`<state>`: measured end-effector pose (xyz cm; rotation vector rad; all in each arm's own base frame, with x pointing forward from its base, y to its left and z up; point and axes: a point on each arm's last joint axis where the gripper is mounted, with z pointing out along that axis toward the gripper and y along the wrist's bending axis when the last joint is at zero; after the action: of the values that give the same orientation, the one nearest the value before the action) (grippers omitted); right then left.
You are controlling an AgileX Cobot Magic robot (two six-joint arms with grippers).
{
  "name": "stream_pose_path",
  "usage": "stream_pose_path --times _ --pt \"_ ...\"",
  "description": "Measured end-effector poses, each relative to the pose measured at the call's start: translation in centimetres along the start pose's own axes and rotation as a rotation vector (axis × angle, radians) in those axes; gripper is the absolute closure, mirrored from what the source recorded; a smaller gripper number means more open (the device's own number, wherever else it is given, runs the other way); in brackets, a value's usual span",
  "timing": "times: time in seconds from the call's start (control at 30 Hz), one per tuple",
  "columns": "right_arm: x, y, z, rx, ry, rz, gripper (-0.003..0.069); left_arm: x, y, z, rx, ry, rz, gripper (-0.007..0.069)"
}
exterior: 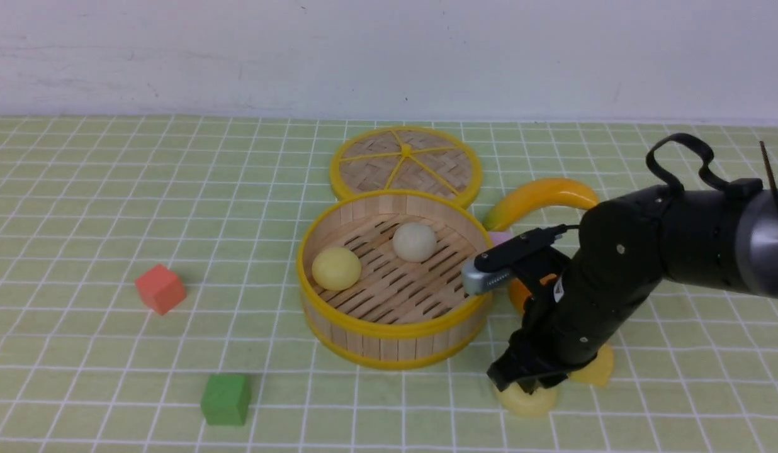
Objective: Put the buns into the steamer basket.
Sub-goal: Use the right arm to grab a steamed stuffed bun, then use the right arm to put the steamed stuffed bun into the steamer
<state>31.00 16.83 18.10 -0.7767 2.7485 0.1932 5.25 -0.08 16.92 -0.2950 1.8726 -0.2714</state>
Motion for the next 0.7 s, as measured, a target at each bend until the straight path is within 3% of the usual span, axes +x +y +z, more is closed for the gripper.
stream_pose_path --times 0.17,0.43,0.57,0.7 --pt "0.0 0.0 0.0 -0.004 0.004 0.004 0.0658 0.0 0.0 0.0 0.0 0.0 0.0 0.0496" --pt "-2.8 1.0 -4.7 -0.084 -0.093 0.057 0.0662 0.0 0.0 0.0 0.0 0.001 0.0 0.0488" --pt "-6.9 1.6 -9.8 -0.137 -0.302 0.077 0.0662 0.0 0.0 0.0 0.0 0.001 0.0 0.0481" --pt "-8.5 1.7 -11.0 -0.161 -0.427 0.109 0.0662 0.0 0.0 0.0 0.0 0.001 0.0 0.048"
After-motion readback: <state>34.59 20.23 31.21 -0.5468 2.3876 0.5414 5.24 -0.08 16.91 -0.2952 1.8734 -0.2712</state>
